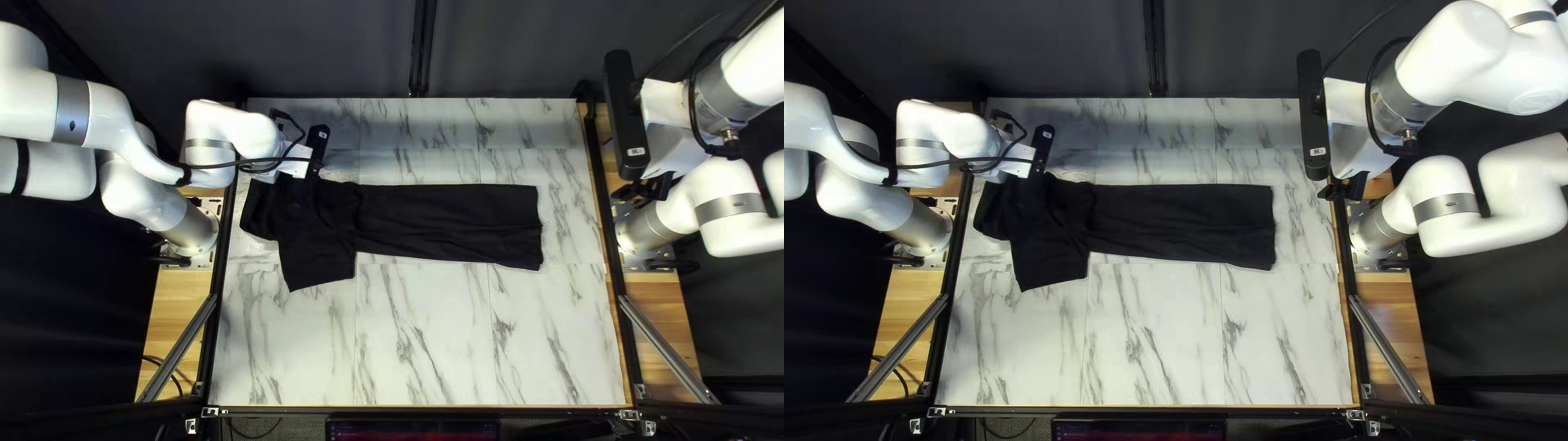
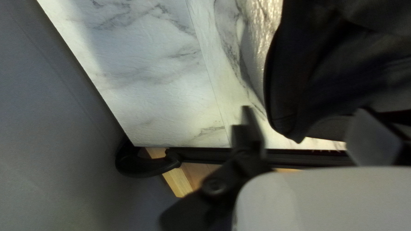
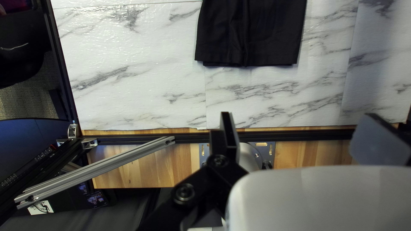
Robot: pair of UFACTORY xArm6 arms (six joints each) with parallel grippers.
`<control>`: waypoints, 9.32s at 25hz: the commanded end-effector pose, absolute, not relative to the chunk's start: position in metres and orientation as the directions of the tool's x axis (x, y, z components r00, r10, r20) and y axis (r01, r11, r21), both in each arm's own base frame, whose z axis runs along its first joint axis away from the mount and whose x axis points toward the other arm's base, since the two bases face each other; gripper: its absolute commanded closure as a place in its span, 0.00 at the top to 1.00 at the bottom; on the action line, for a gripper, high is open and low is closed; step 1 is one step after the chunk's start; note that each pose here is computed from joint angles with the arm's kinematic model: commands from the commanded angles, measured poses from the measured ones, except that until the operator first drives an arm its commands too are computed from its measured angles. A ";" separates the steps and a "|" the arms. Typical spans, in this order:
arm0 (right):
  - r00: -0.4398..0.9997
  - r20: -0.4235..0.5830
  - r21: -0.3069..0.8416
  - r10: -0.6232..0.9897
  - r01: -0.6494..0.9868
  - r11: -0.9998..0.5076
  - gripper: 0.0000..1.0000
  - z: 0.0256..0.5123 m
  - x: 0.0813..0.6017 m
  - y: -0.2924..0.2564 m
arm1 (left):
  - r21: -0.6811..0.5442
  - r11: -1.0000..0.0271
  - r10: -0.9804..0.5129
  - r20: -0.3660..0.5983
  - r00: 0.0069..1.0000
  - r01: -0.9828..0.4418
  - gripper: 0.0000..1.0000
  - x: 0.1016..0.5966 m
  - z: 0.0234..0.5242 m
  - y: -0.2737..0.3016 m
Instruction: Fold t-shirt
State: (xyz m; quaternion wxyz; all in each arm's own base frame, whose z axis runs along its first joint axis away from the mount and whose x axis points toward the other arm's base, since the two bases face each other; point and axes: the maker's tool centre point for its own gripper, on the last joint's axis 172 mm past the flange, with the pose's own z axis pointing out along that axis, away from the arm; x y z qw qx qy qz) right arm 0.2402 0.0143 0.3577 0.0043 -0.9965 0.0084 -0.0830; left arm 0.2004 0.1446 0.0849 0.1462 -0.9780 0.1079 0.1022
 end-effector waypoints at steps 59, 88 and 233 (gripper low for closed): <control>0.986 0.165 -0.010 -0.017 -0.016 -1.000 1.00 0.358 0.240 0.014 | -0.249 -0.969 0.040 -0.174 0.984 -0.004 1.00 0.235 0.086 0.073; 0.986 0.165 -0.010 -0.017 -0.016 -1.000 1.00 0.358 0.240 0.014 | -0.278 -0.877 -0.326 -0.258 0.910 -0.393 1.00 0.231 0.072 -0.014; 0.986 0.165 -0.010 -0.017 -0.016 -1.000 1.00 0.358 0.240 0.014 | -0.317 -0.942 -0.079 -0.114 0.990 -0.111 0.63 0.268 0.046 0.045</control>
